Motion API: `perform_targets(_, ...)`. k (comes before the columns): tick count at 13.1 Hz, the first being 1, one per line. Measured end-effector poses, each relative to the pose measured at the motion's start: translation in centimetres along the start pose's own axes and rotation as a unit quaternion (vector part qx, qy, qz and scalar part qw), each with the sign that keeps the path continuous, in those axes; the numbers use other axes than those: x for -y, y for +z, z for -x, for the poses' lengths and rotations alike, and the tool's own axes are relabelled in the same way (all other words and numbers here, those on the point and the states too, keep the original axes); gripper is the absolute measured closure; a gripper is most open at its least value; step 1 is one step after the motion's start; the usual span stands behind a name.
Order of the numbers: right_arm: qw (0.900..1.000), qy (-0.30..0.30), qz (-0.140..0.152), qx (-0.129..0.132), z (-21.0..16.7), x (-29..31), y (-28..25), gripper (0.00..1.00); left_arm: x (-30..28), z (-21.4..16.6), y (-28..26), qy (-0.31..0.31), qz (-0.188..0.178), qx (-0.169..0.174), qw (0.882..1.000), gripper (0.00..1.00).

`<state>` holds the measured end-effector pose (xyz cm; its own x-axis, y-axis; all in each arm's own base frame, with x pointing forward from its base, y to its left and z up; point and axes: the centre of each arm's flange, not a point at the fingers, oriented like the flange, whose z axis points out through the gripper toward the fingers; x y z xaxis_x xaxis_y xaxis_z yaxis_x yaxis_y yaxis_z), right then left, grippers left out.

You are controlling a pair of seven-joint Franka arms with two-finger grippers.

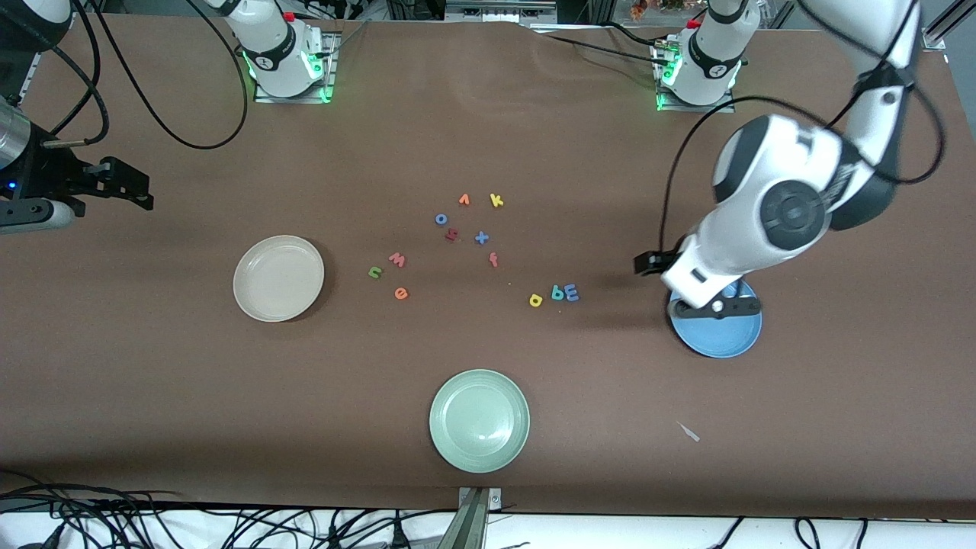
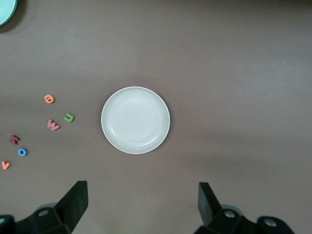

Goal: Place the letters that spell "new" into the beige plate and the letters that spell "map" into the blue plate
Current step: 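Reach the left gripper down to the blue E and grasp it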

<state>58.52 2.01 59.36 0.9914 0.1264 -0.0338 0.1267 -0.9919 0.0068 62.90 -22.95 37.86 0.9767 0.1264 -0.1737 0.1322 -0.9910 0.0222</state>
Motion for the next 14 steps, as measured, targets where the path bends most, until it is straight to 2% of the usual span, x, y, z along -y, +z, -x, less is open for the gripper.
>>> perform_targets(2, 1.000, 0.000, 0.000, 0.000, 0.0, 0.0, 0.0, 0.00, -3.3, -0.2, 4.7, -0.009, 0.016, 0.009, 1.000, 0.00)
perform_targets(6, 1.000, 0.000, 0.000, 0.000, 0.0, 0.0, 0.0, 0.00, -8.5, 1.3, 14.8, 0.007, 0.009, 0.045, 0.999, 0.04)
perform_targets(7, 1.000, 0.000, 0.000, 0.000, 0.0, 0.0, 0.0, 0.00, -9.2, 1.8, 16.7, 0.013, 0.003, 0.054, 0.998, 0.11)
perform_targets(9, 1.000, 0.000, 0.000, 0.000, 0.0, 0.0, 0.0, 0.00, -9.3, 2.2, 18.5, 0.015, -0.002, 0.061, 0.998, 0.37)
perform_targets(10, 1.000, 0.000, 0.000, 0.000, 0.0, 0.0, 0.0, 0.00, -9.2, 2.1, 18.8, 0.014, -0.001, 0.059, 0.998, 0.43)
perform_targets(14, 1.000, 0.000, 0.000, 0.000, 0.0, 0.0, 0.0, 0.00, -9.0, 1.7, 19.4, 0.010, 0.006, 0.045, 0.999, 0.44)
